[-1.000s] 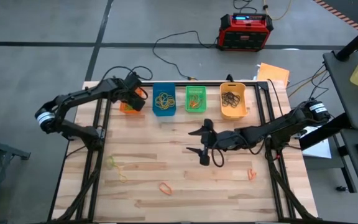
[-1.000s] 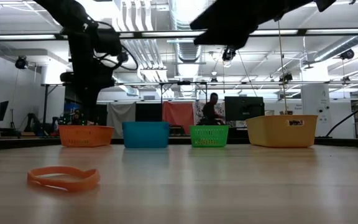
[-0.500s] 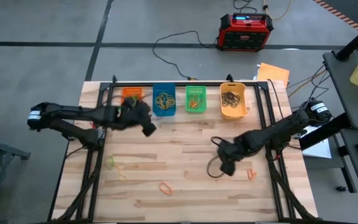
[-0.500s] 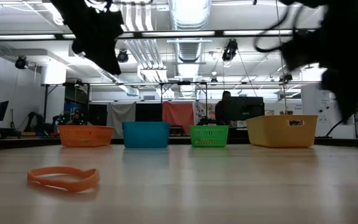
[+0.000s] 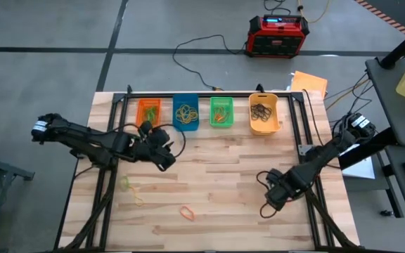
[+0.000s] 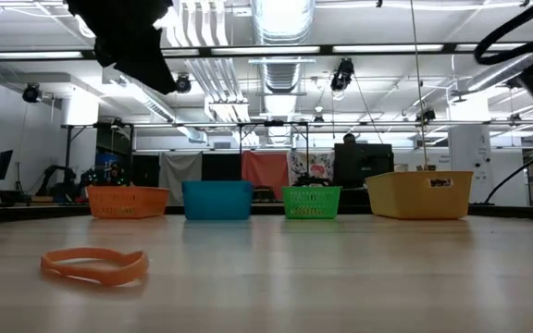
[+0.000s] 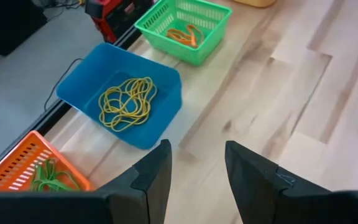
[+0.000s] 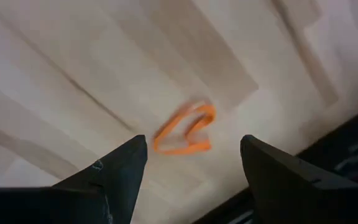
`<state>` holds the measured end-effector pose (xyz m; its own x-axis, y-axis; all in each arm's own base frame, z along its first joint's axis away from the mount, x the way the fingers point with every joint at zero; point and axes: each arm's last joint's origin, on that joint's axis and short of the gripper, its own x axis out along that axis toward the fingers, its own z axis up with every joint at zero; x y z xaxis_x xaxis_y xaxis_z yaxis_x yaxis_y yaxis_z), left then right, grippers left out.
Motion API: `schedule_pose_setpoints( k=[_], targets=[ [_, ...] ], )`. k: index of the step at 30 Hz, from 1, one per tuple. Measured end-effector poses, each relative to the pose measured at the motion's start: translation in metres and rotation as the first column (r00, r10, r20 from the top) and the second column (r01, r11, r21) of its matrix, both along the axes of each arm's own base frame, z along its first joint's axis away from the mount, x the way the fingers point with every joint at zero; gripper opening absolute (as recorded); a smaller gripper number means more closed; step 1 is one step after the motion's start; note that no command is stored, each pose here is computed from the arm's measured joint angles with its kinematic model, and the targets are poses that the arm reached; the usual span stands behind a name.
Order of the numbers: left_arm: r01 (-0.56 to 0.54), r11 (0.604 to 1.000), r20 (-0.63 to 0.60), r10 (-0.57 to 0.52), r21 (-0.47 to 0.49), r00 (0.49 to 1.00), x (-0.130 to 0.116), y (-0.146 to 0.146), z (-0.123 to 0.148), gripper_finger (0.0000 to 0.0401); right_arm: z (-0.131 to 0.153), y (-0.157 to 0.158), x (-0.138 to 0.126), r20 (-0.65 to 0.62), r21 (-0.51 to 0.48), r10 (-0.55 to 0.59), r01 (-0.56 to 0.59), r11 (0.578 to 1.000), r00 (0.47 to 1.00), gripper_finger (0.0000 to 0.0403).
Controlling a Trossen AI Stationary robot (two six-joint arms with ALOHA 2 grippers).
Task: Sort rubber bands into baskets
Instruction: Put the orange rubber band into the green bin
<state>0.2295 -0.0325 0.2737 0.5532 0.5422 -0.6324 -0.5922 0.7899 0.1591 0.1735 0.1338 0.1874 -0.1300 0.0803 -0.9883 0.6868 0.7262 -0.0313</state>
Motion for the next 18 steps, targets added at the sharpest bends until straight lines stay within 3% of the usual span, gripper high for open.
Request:
schedule_pose_setpoints(
  k=[18],
  targets=[
    [0.019, 1.0, -0.003, -0.019, 0.001, 1.0, 0.001, -0.005, -0.002, 0.0135, -0.047, 0.003, -0.019, 0.059, 0.031, -0.099, 0.098, 0.995, 0.993, 0.0239]
  ],
)
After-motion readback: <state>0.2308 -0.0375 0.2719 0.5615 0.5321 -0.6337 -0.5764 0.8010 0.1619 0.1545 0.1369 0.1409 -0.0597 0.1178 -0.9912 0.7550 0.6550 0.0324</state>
